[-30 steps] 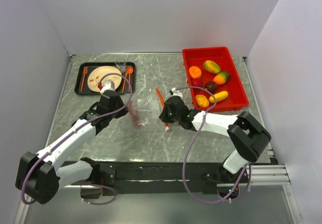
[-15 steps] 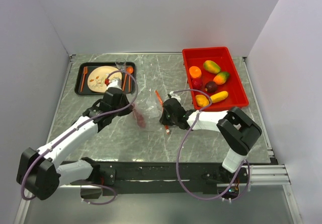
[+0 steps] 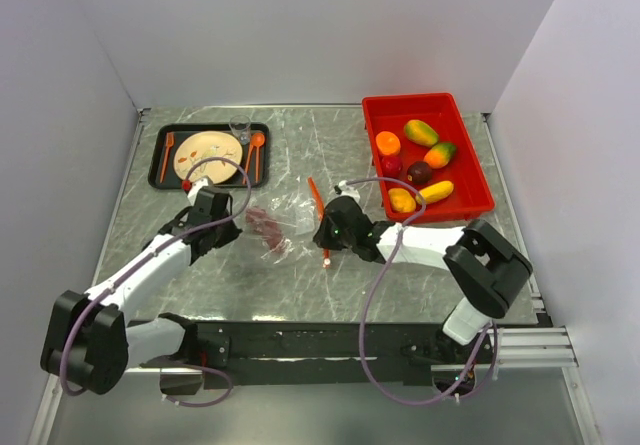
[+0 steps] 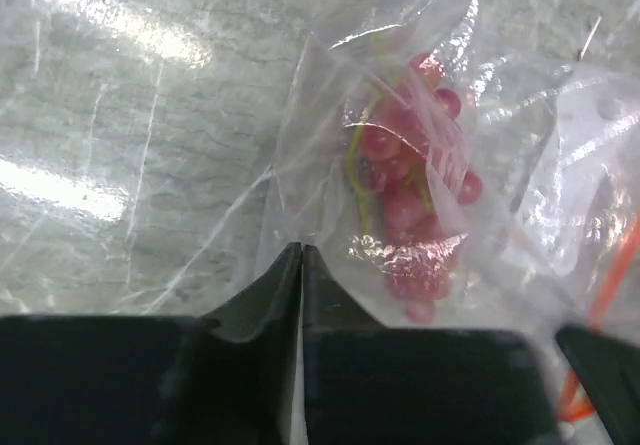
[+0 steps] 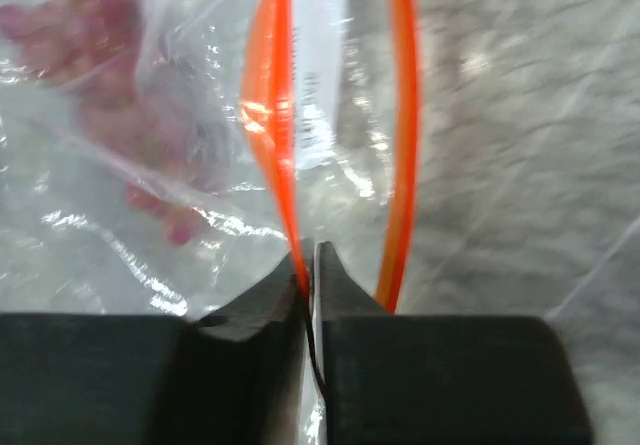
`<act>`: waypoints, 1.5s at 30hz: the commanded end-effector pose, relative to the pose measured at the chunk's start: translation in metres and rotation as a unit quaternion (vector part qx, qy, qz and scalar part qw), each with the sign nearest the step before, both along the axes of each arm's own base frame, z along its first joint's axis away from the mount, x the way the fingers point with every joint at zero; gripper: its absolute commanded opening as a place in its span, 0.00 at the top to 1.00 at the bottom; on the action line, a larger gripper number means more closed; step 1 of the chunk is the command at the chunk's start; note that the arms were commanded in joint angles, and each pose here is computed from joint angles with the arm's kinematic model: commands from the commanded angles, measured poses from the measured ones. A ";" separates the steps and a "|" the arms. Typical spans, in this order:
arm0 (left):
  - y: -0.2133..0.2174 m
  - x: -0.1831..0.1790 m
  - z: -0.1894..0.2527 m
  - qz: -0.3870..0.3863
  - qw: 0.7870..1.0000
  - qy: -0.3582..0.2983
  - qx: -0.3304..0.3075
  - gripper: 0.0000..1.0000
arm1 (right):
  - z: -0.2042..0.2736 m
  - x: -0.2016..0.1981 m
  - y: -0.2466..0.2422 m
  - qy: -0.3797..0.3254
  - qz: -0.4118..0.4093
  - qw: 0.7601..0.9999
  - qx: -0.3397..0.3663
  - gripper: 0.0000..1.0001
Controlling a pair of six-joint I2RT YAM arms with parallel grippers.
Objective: Open the zip-top bag and remove the fake food
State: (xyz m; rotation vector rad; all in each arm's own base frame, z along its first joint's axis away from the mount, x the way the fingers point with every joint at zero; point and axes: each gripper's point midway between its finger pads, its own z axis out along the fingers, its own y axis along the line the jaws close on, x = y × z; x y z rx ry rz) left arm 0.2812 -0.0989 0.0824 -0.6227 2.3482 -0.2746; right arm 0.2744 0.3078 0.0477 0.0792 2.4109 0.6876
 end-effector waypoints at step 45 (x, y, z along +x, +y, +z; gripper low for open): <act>-0.011 0.050 -0.044 0.126 0.991 -0.006 -0.030 0.99 | 0.026 0.053 0.045 0.003 0.084 0.987 0.137 0.76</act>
